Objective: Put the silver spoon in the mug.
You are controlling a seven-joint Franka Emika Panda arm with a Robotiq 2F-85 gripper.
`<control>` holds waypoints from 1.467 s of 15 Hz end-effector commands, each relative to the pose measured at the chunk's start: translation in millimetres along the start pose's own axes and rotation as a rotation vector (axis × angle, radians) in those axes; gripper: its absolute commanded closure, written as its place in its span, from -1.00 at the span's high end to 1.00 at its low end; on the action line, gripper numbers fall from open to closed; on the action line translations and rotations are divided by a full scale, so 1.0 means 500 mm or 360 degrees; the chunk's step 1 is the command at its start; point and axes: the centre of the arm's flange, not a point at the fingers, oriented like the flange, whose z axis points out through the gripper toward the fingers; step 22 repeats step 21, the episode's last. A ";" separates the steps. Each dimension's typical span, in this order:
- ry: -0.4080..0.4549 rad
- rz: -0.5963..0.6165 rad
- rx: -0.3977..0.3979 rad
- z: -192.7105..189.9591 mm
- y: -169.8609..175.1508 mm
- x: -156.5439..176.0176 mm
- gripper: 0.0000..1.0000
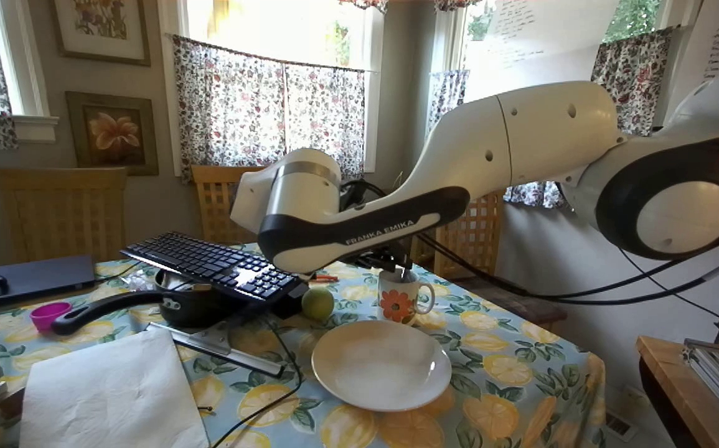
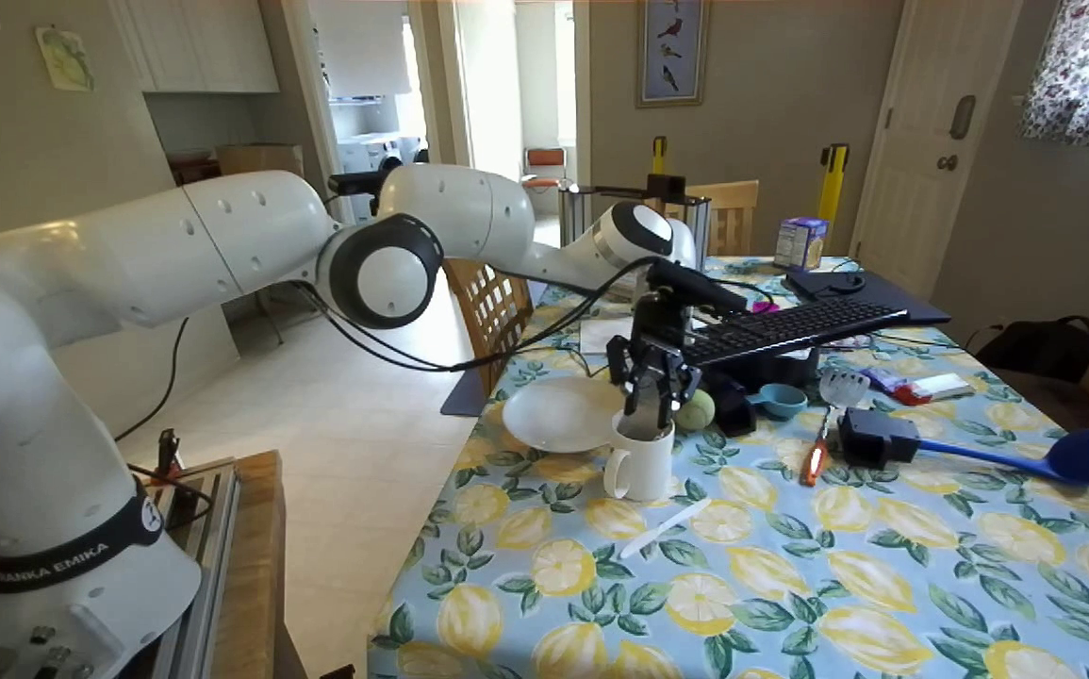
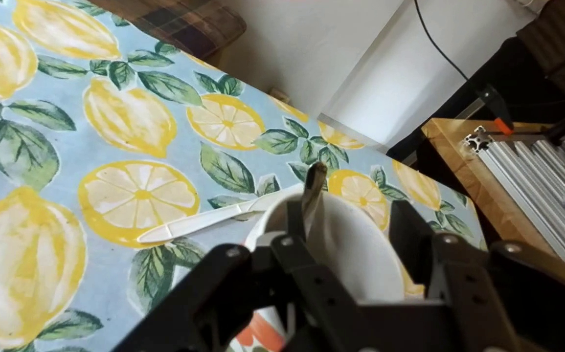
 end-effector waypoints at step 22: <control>0.0109 -0.1096 -0.0711 -0.146 0.010 -0.212 1.00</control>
